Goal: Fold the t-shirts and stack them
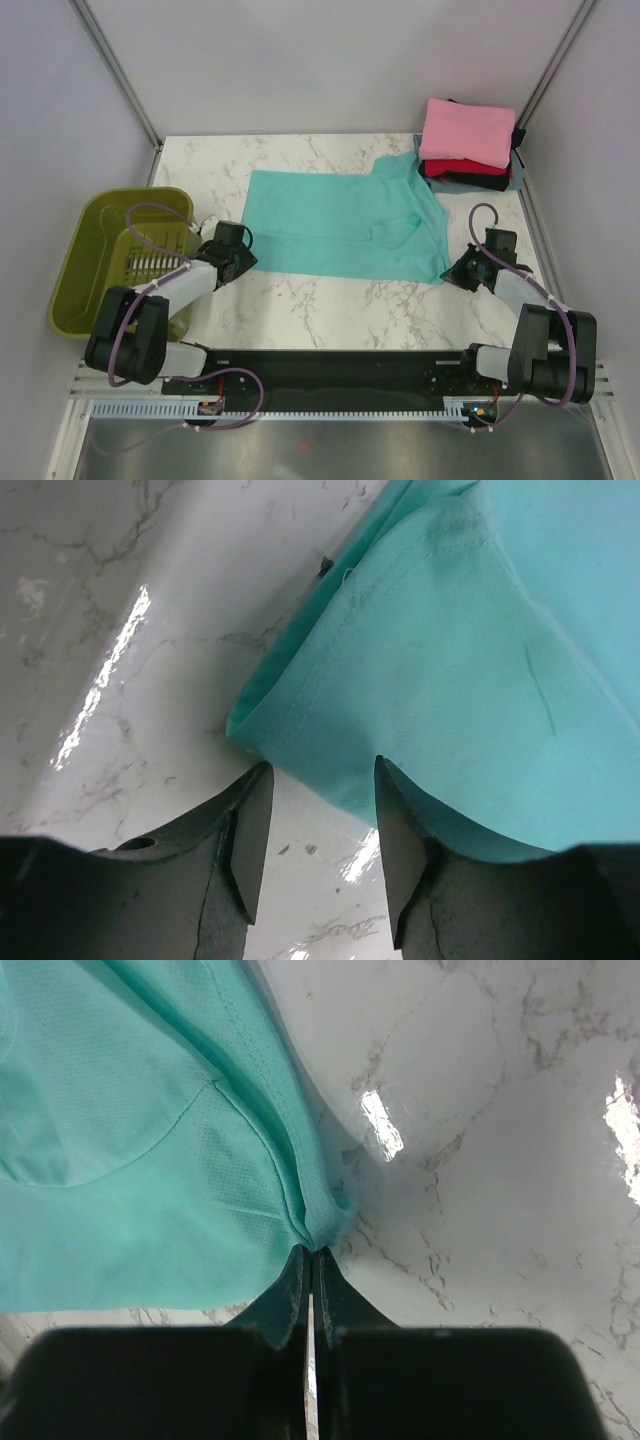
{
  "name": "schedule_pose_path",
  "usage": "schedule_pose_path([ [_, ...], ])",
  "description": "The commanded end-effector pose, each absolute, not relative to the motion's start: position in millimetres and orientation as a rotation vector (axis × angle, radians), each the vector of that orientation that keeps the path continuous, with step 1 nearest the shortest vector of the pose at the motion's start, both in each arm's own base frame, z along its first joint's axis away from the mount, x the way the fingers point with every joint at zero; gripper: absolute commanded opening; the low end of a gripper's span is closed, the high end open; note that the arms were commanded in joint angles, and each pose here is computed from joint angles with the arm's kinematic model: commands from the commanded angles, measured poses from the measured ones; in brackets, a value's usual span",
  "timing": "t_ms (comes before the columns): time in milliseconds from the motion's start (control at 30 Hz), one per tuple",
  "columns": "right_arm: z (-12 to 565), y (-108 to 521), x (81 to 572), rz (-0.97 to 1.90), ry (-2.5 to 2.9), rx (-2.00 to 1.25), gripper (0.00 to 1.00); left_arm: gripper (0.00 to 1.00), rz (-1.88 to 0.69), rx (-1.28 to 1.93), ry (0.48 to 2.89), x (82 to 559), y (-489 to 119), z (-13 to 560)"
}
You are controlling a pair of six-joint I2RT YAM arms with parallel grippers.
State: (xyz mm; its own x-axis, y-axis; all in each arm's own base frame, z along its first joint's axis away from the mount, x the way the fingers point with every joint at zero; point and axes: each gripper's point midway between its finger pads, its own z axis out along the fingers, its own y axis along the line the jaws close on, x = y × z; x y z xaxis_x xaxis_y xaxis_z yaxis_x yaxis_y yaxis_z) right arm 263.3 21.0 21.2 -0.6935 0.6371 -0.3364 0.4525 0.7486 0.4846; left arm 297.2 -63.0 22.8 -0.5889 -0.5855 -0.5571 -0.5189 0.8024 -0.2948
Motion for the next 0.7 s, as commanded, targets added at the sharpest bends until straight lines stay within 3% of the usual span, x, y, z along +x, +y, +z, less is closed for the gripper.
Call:
schedule_pose_path([
  [0, 28, 21, 275, 0.525, 2.425, 0.771, 0.0, 0.5, -0.129, -0.881, 2.287, 310, -62, 18],
  [100, 26, 19, 275, 0.513, 2.425, 0.777, 0.0, 0.38, -0.141, -0.865, 2.293, 314, -65, 16],
  [133, 25, 19, 275, 0.506, 2.43, 0.776, 0.0, 0.25, -0.144, -0.848, 2.296, 315, -66, 16],
  [233, 21, 18, 274, 0.497, 2.436, 0.785, 0.0, 0.04, -0.185, -0.789, 2.306, 319, -72, 20],
  [433, 32, 6, 274, 0.435, 2.411, 0.821, 0.0, 0.02, -0.281, -0.713, 2.32, 310, -83, 45],
  [667, 58, 7, 262, 0.426, 2.376, 0.838, 0.0, 0.02, -0.298, -0.68, 2.321, 264, -73, 78],
])
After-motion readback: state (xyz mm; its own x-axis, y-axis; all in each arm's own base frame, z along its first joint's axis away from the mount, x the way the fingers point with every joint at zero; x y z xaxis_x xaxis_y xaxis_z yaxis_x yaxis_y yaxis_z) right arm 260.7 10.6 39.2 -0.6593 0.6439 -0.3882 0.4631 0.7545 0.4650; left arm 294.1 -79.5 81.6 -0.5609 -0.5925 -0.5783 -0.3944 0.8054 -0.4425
